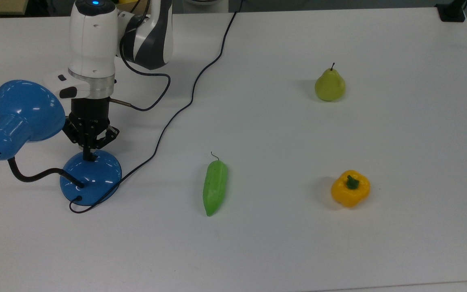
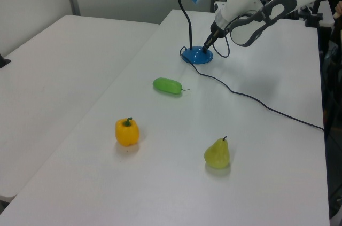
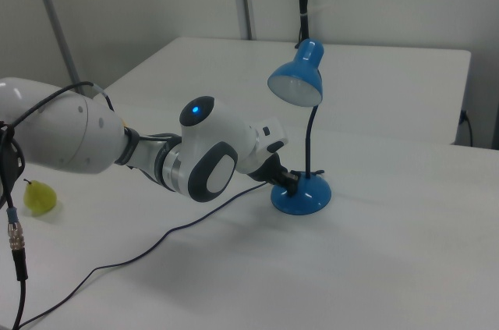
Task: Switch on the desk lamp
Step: 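Press down on the switch on the blue lamp base with the gripper, then lift the gripper up and away from the lit lamp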
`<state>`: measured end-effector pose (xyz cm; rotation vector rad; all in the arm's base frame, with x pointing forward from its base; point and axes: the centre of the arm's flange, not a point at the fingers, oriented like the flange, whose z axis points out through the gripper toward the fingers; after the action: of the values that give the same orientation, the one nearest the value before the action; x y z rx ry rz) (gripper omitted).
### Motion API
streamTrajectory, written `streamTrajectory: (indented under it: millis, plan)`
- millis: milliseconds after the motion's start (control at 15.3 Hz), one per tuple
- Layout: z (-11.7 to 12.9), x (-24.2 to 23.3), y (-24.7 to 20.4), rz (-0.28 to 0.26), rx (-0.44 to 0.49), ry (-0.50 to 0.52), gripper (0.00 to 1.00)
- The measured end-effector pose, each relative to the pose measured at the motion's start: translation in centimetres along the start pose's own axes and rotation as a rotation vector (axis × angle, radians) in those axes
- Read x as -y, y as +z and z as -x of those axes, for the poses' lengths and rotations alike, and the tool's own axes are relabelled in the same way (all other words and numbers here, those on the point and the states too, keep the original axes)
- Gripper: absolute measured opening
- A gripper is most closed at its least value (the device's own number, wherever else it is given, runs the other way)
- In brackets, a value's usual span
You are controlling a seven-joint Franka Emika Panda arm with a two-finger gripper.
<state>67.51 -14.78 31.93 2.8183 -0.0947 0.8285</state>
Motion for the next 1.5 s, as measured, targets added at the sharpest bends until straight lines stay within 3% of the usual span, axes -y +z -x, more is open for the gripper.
streamTrajectory:
  millis: [980, 1241, 1372, 1503]
  plan:
    - [0.0, 0.4, 0.2, 0.001, -0.024, -0.009, 0.01]
    - [0.4, 1.1, -2.2, -0.016, -0.028, -0.007, 0.01]
    - [0.6, 1.7, -4.0, -0.036, 0.016, -0.009, 0.01]
    - [0.5, 2.1, -6.1, -0.061, 0.118, -0.010, 0.02]
